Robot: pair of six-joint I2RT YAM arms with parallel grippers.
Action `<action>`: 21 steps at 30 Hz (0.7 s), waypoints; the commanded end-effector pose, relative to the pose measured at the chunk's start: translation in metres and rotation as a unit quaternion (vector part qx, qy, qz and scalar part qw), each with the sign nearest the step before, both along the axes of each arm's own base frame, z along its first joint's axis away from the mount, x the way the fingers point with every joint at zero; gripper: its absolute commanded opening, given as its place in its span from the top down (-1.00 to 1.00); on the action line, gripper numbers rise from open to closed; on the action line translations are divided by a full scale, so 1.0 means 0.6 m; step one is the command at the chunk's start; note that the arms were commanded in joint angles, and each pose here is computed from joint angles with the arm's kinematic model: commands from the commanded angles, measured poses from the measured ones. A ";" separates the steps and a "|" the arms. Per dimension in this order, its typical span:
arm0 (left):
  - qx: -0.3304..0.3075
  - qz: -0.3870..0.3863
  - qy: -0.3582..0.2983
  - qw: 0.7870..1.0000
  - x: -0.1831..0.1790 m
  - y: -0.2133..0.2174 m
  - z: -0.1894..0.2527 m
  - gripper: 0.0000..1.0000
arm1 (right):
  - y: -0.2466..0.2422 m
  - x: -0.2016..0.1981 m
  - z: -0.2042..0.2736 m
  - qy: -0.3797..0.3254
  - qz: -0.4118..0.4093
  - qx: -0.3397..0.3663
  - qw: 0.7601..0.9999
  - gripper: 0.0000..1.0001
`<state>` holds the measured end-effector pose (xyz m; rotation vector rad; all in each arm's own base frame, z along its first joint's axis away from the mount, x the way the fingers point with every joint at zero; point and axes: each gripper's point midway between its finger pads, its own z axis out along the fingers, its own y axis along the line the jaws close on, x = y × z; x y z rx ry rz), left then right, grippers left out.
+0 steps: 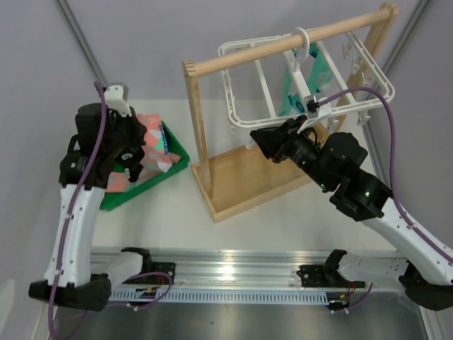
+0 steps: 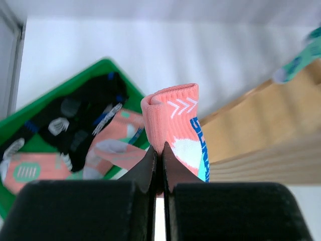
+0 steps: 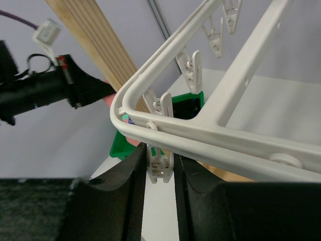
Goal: Clip the socks to the hanger
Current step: Pick up the sock from the bin.
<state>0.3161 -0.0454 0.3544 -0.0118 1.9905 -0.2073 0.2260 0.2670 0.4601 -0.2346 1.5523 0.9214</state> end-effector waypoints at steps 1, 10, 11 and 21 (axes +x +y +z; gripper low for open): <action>-0.014 -0.068 -0.115 0.991 -0.052 -0.043 0.105 0.99 | -0.003 -0.005 0.024 -0.013 0.003 0.014 1.000 1.00; -0.041 -0.407 -0.159 0.899 -0.234 -0.229 0.099 0.99 | -0.010 -0.007 0.031 -0.023 0.001 0.011 1.000 1.00; -0.040 -0.432 -0.160 0.887 -0.249 -0.245 0.095 0.99 | -0.011 -0.008 0.032 -0.025 0.001 0.012 1.000 1.00; 0.001 -0.482 -0.157 0.862 -0.219 -0.352 0.058 0.99 | -0.008 -0.005 0.029 -0.013 -0.003 0.020 1.000 1.00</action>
